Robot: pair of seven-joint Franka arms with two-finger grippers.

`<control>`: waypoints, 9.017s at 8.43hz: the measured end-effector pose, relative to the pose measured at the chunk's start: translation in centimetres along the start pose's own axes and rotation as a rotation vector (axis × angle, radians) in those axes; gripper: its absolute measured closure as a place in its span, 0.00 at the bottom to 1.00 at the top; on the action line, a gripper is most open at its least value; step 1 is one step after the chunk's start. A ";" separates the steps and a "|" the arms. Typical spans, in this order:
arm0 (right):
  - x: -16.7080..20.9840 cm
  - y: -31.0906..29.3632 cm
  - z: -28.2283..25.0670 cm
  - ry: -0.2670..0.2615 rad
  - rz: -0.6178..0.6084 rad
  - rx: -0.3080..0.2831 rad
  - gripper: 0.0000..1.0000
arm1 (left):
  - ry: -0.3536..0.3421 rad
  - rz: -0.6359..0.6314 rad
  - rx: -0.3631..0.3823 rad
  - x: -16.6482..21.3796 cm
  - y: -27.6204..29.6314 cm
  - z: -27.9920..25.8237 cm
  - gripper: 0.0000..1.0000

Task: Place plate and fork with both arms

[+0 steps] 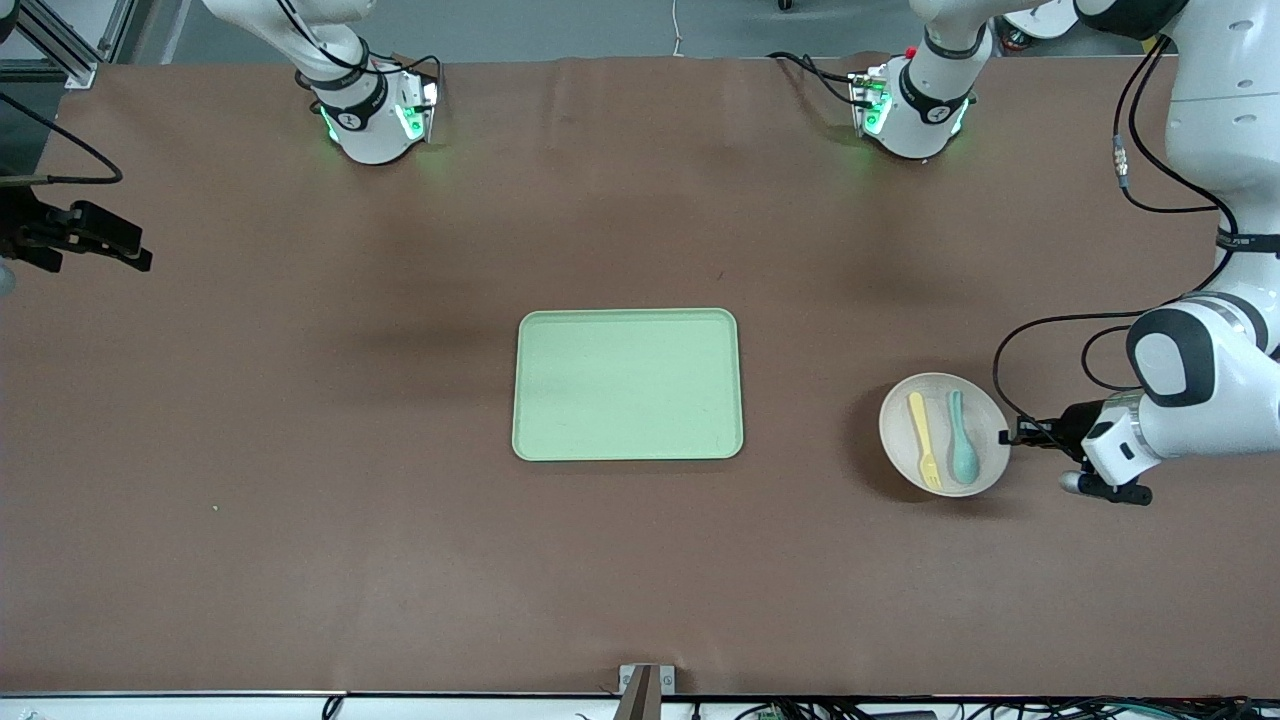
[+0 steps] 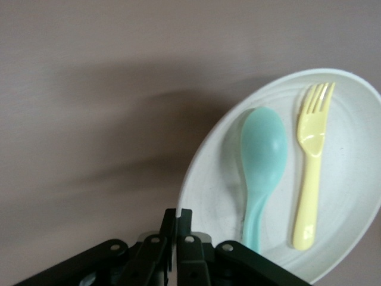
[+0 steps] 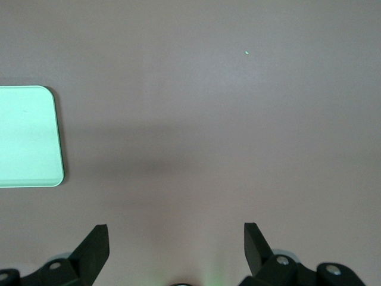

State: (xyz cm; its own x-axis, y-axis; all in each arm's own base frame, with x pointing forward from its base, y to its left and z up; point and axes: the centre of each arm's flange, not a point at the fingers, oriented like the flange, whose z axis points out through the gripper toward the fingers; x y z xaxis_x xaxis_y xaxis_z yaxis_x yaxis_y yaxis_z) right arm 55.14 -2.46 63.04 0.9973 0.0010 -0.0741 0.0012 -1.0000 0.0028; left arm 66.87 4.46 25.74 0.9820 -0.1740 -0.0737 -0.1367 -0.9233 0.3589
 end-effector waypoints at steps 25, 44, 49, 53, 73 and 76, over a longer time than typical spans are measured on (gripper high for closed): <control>-0.3 -52.3 36.2 0.208 -0.011 0.140 0.27 | 0.322 -0.214 0.001 0.7 25.5 0.7 0.00; -3.0 -57.3 44.1 0.209 -0.082 0.053 0.78 | 0.257 -0.125 0.394 -14.0 20.3 -32.4 0.00; -2.7 -57.5 41.7 0.183 0.013 0.031 0.78 | 0.240 -0.111 0.394 -13.4 20.9 -31.5 0.00; 0.8 -50.1 33.6 0.114 0.154 0.009 0.78 | 0.217 -0.117 0.393 -13.7 20.9 -31.4 0.00; 1.7 -18.6 12.8 0.023 0.114 0.040 0.29 | 0.220 -0.117 0.393 -13.7 21.0 -31.6 0.00; 2.1 -5.4 8.6 -0.018 0.028 0.053 0.29 | 0.221 -0.117 0.393 -13.8 21.0 -31.7 0.00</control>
State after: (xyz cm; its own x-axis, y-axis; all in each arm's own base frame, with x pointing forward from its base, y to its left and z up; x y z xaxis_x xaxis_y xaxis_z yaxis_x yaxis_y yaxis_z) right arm 56.62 2.91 54.26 0.9953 -0.0265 -0.0928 -0.0310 -0.9984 -0.0473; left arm 54.63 -1.70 63.75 0.9922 -0.0231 0.1224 -0.0205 -0.9995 -0.0230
